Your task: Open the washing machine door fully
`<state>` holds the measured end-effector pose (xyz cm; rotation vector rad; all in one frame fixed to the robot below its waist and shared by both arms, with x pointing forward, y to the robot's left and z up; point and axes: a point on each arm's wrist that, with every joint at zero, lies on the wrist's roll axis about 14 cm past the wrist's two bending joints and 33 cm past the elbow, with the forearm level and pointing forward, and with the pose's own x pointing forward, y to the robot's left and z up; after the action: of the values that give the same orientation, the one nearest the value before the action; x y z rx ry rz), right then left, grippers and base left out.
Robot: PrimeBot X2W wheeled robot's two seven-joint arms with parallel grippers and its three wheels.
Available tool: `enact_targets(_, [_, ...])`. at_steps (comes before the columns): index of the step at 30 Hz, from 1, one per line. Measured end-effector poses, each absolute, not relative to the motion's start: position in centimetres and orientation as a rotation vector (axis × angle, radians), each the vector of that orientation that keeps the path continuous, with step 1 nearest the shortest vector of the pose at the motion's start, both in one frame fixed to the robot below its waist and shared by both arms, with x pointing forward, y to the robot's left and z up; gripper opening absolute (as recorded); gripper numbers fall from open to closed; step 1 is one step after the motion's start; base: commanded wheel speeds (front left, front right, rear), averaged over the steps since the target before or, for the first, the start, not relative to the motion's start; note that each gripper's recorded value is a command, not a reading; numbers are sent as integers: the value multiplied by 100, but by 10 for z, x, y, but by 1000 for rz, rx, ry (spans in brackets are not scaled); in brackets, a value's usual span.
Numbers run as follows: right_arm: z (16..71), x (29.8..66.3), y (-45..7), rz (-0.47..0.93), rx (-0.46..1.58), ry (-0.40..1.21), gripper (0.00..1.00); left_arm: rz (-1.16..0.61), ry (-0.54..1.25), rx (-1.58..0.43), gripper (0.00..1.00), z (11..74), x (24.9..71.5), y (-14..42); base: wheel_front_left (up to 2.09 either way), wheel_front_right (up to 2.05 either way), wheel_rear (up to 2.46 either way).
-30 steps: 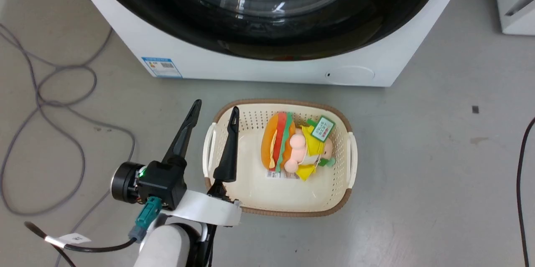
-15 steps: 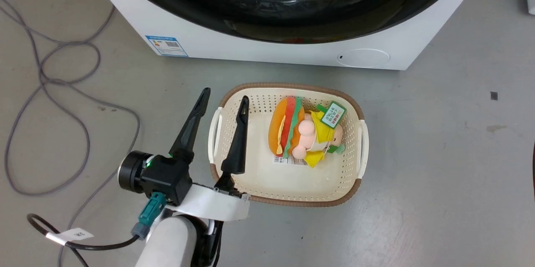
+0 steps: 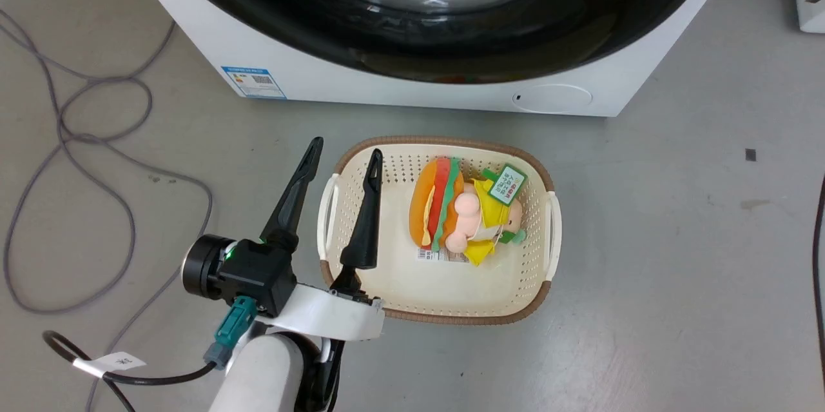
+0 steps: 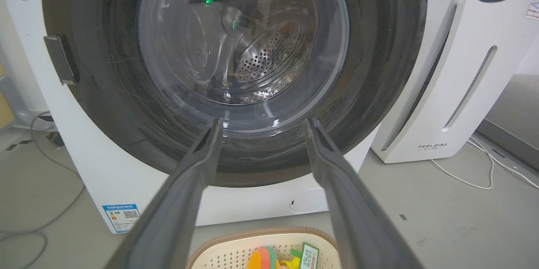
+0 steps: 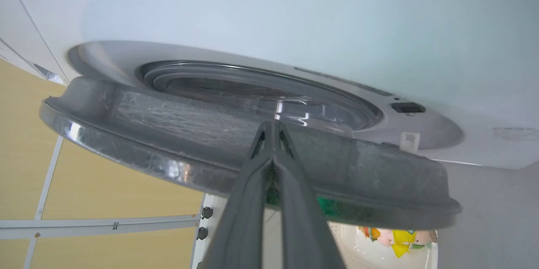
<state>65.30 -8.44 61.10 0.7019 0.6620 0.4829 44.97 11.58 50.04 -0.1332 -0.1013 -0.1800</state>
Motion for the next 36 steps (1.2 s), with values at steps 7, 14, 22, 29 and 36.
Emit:
enact_targets(7, [611,649,-87,475,758,640,0,-185,-105,-132,100,503,448,114,0,0,0])
enact_targets(14, [598,645,-88,459,792,650,0,-187,-102,-131,100,503,447,114,0,0,0])
enact_targets(22, [596,643,-82,446,867,613,0,-190,-106,-128,100,505,444,115,0,0,0])
enact_targets(29, [596,633,-74,450,888,616,0,-186,-119,-129,100,513,437,116,0,0,0])
enact_targets(36, [594,610,-68,467,894,651,0,-181,-121,-127,100,518,422,118,0,0,0])
